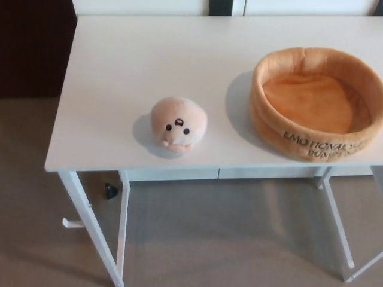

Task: The robot walks towards a table in front, picks a dumpling toy with left hand and puts it in an orange round plate

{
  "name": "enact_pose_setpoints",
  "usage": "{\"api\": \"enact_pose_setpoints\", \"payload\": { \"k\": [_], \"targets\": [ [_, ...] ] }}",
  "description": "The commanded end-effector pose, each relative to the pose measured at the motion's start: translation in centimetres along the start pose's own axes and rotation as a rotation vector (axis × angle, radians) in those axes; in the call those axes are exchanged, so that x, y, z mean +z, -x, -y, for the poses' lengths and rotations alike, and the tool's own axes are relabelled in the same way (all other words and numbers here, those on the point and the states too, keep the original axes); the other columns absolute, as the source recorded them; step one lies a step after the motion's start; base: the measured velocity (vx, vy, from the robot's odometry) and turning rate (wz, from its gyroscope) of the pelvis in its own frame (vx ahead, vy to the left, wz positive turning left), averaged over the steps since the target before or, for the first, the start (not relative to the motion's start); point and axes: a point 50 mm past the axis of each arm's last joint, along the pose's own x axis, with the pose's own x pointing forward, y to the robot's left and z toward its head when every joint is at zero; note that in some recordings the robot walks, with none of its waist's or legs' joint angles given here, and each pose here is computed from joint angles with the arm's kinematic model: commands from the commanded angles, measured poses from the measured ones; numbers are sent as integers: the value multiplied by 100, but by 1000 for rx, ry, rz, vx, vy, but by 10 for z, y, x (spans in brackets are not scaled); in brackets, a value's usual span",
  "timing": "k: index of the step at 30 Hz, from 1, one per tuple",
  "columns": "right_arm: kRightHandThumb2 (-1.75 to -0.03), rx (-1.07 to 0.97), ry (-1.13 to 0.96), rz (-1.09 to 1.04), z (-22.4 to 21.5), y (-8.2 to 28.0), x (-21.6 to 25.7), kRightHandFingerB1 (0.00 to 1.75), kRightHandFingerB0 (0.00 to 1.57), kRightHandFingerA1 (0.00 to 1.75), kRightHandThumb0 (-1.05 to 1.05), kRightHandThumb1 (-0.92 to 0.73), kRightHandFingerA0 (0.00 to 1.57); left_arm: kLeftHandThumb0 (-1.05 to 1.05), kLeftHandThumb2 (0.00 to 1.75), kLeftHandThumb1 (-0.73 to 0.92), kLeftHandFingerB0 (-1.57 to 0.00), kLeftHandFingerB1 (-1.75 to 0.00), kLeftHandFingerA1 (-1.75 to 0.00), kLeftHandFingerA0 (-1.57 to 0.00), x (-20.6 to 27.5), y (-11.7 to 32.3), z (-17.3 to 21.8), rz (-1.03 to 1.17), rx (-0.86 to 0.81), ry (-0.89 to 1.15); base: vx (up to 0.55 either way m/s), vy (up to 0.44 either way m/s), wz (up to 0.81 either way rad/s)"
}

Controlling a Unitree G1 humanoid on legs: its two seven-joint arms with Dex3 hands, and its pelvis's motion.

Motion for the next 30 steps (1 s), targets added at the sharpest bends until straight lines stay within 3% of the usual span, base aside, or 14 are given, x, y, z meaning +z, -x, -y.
{"api": "enact_pose_setpoints", "payload": {
  "k": [1,3,4,5,9,10,12,13,14,15,16,20,21,30],
  "targets": [
    [-61,-4,-25,-13,4,1,-4,33,37,52,-35,-72,69,-39,58,59,-32,-32,-50,-61,-3,1,-1,-4,-2,-11,-32,-199,-4],
    [-61,-3,-25,-13,4,1,-4,33,37,52,-35,-72,69,-39,58,59,-32,-32,-50,-61,-3,1,-1,-4,-2,-11,64,-252,12],
    [-83,-5,-6,-10,4,1,-4,45,34,60,-44,-61,64,-46,79,45,-24,-44,-58,-50,-3,2,-1,3,-8,4,28,-372,-56],
    [-83,-3,-4,-6,4,2,-4,46,34,59,-43,-61,61,-38,59,60,-31,-32,-47,-56,-4,2,0,0,-10,10,64,-257,25],
    [-82,0,-13,-3,4,2,-4,45,33,57,-43,-61,60,-38,58,60,-32,-32,-47,-57,-5,2,0,-7,-9,14,52,-192,-1],
    [-61,1,-10,-5,4,2,-4,32,34,48,-35,-72,68,-43,77,46,-26,-44,-58,-53,-5,2,1,-6,-7,13,39,-139,-2],
    [-61,-1,-8,-8,4,1,-3,32,34,46,-35,-72,67,-43,77,46,-26,-44,-59,-54,-4,1,1,-6,0,7,25,-55,-1],
    [-61,-2,-9,-8,4,1,-3,32,34,46,-35,-72,67,-43,77,46,-26,-44,-59,-54,-4,1,1,-6,2,4,0,0,0],
    [-62,-4,-10,-8,4,1,-3,32,35,48,-35,-71,68,-38,58,58,-32,-32,-45,-58,-4,1,1,-7,4,3,8,-21,-9],
    [-62,-5,-10,-7,4,1,-3,32,35,48,-35,-71,68,-38,58,58,-32,-32,-45,-58,-4,1,1,-7,4,2,-22,13,-8],
    [-82,-5,3,-5,5,1,-3,44,31,60,-44,-60,64,-38,58,58,-31,-32,-46,-57,-3,1,1,-4,0,5,0,0,0],
    [-82,-6,9,-4,5,1,-2,44,31,60,-44,-60,64,-38,58,58,-31,-32,-46,-57,-3,1,1,-3,-3,7,84,132,3],
    [-61,-6,2,-4,4,1,-3,32,34,46,-35,-72,66,-48,78,47,-25,-44,-58,-54,-3,1,1,1,-5,3,86,172,13],
    [-62,-7,1,-7,4,1,-1,32,34,46,-36,-71,68,-49,79,47,-26,-44,-58,-53,-2,1,1,16,-6,-4,1,9,0]
  ]
}}
